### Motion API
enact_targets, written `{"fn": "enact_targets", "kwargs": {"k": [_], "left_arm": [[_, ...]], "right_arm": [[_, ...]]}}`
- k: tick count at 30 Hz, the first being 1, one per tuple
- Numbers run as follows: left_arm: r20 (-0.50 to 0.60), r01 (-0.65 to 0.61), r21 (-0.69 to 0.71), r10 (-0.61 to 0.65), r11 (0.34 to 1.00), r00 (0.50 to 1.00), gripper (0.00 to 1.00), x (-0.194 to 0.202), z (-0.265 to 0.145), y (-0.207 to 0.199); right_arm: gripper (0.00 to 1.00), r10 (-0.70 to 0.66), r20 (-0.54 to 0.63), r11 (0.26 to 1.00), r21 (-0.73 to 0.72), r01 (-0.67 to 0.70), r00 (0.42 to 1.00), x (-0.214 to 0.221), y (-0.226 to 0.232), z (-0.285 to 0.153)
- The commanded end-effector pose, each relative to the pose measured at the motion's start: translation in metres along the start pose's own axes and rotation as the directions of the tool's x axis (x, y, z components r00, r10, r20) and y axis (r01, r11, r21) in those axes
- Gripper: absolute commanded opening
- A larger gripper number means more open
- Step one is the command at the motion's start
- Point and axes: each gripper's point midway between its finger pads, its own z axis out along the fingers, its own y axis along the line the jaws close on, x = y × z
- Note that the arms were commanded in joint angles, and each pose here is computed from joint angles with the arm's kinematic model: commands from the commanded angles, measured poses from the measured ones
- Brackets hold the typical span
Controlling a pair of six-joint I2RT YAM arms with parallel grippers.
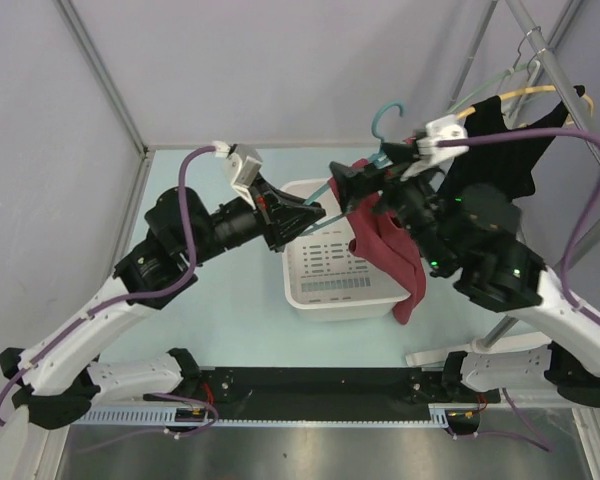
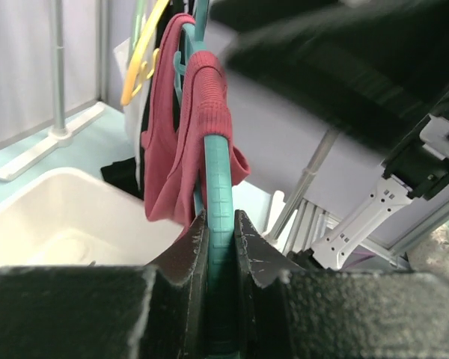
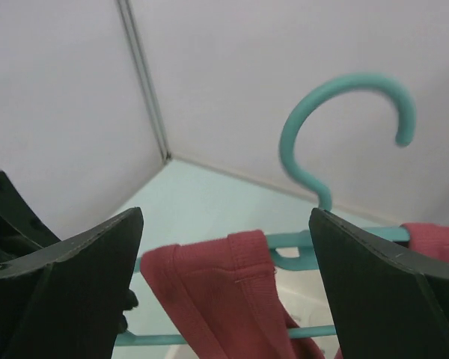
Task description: Remove the tank top from the hanger
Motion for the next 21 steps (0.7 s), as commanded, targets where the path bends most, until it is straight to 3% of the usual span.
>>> {"fn": "enact_targets", "kwargs": {"k": [1, 10, 14, 15, 16, 21], "left_arm": [[0.078, -0.054, -0.051, 0.058, 0.997, 0.995, 0.00, -0.020, -0.024, 0.005], [0.053, -0.048, -0.036, 0.049, 0.998, 0.997, 0.00, -0.007, -0.038, 0.003], [0.044, -0.033, 0.041, 0.031, 0.999, 0.999, 0.00, -0.003, -0.035, -0.010], [0.044, -0.024, 0.055, 0.022, 0.998, 0.999, 0.00, -0.002, -0.035, -0.012], [0.041, -0.017, 0.064, 0.015, 0.998, 0.999, 0.00, 0.000, -0.035, -0.013], [0.050, -0.003, 0.164, -0.005, 0.986, 0.999, 0.00, -0.004, -0.037, -0.033]], "right_arm": [[1.00, 0.042, -0.078, 0.996, -0.077, -0.048, 0.996, 0.016, 0.016, 0.006], [0.95, 0.013, -0.123, 0.998, -0.059, -0.020, 0.992, 0.015, -0.010, 0.002], [0.83, 0.018, -0.143, 0.997, -0.077, -0.030, 0.990, 0.017, -0.019, 0.003], [0.72, 0.018, -0.146, 0.996, -0.085, -0.030, 0.989, 0.016, -0.019, 0.003], [0.69, 0.015, -0.152, 0.994, -0.101, -0.031, 0.988, 0.017, -0.017, 0.003], [0.62, 0.012, -0.158, 0.990, -0.140, -0.035, 0.987, 0.018, -0.013, 0.000]]}}
